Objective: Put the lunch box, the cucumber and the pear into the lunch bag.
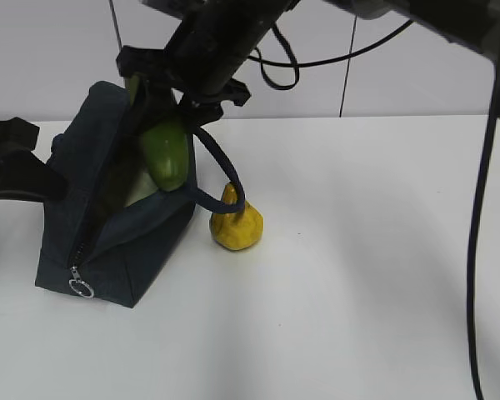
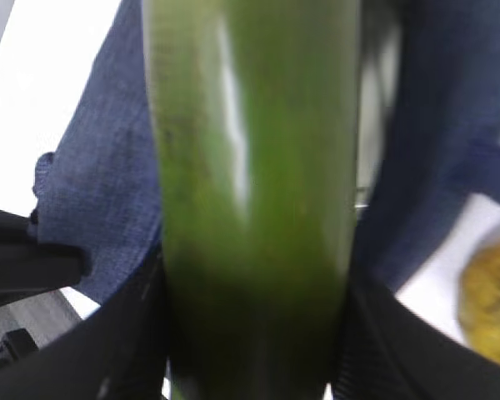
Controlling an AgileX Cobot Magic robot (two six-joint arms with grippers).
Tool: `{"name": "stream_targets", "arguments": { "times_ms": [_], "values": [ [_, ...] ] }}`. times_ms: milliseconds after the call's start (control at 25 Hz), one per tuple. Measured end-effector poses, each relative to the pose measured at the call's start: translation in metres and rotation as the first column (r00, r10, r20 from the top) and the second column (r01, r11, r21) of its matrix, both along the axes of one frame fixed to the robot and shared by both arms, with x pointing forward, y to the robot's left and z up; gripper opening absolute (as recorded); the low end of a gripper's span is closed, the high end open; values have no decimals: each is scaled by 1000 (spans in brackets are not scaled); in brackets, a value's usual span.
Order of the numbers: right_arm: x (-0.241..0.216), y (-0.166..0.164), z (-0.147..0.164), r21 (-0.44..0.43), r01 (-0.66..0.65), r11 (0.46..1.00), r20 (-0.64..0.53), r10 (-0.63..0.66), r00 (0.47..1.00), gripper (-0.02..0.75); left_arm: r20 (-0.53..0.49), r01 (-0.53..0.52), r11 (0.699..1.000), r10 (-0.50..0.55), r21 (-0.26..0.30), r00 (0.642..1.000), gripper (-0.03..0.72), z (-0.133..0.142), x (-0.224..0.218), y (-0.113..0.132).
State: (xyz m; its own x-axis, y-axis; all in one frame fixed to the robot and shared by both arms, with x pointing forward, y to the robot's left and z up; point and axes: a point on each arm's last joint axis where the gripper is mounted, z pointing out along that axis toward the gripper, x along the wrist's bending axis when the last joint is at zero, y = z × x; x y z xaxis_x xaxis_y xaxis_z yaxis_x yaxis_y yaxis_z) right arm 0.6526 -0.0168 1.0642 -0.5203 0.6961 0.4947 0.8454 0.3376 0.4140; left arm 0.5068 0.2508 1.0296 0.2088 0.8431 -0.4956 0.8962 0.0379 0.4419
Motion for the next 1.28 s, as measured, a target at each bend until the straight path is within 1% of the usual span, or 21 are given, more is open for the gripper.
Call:
{"name": "stream_targets", "arguments": {
  "times_ms": [200,320,480,680,720,880,960,1000,1160,1280],
  "values": [
    [2,19,-17,38,7,999,6,-7,1000,363,0,0,1000,0,0,1000,3,0,0,0],
    [7,21,-19,65,37,997,26,-39,999,379,0,0,1000,0,0,1000,3,0,0,0],
    [9,22,-25,62,48,997,13,-49,999,408,0,0,1000,0,0,1000,3,0,0,0],
    [8,22,-25,59,44,997,8,-45,999,442,0,0,1000,0,0,1000,3,0,0,0],
    [8,22,-25,60,47,997,5,-48,999,472,0,0,1000,0,0,1000,3,0,0,0],
    [8,22,-25,63,71,995,-16,-70,997,532,0,0,1000,0,0,1000,3,0,0,0],
    [8,22,-25,67,85,994,-23,-84,996,532,0,0,1000,0,0,1000,3,0,0,0],
    [9,23,-25,73,98,992,-26,-97,995,549,0,0,1000,0,0,1000,3,0,0,0],
    [10,23,-24,81,113,990,-26,-111,993,553,0,0,1000,0,0,1000,3,0,0,0],
    [12,22,-16,99,121,988,-9,-121,993,555,0,0,1000,0,0,1000,3,0,0,0]
  ]
}}
